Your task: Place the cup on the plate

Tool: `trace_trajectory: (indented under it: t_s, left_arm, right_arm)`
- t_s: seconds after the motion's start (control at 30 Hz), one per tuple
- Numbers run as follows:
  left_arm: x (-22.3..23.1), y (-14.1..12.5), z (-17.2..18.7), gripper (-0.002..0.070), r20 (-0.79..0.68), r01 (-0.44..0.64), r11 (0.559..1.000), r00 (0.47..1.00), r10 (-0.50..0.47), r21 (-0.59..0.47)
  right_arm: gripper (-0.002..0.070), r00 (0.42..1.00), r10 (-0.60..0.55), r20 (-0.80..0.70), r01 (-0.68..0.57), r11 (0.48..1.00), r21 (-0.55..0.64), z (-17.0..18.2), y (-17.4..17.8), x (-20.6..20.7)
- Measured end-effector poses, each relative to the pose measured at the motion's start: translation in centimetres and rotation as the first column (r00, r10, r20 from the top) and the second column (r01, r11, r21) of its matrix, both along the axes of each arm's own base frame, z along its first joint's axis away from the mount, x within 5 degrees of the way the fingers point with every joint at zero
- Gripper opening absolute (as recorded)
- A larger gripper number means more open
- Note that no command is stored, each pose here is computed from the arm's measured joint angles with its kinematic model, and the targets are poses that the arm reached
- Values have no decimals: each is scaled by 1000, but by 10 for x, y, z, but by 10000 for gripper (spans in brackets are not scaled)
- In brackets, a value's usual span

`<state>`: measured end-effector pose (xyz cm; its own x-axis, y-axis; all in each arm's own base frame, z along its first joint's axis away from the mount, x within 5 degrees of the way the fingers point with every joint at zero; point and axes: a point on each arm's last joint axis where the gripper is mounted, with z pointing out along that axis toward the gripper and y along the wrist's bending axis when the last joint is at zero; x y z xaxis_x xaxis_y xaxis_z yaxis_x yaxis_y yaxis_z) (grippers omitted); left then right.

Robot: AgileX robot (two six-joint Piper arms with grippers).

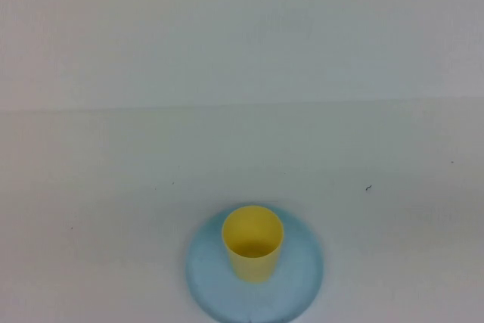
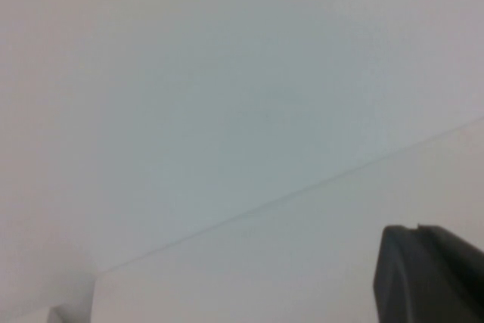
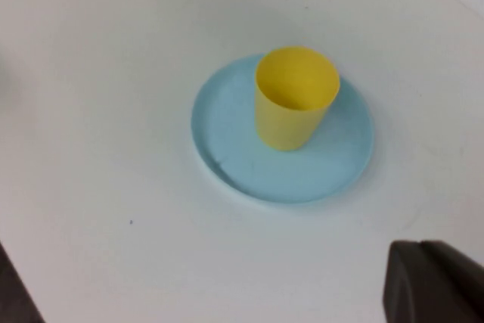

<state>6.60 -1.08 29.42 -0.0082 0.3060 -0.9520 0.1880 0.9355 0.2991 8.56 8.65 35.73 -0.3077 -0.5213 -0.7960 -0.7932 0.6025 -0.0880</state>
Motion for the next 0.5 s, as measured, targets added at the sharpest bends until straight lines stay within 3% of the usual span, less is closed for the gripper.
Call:
trace_trajectory:
  t_s: [0.23,0.5]
  left_arm:
    - [3,-1,-11,0,-6,8,1000,1000,-8,-6]
    - [3,-2,-11,0,15,13,1000,1000,-13,-10]
  right_arm:
    - [1,996,-42,80,36,996,78,-77,-23,-23]
    - [1,999,-29,24,29,999,23,-97,-29,-32]
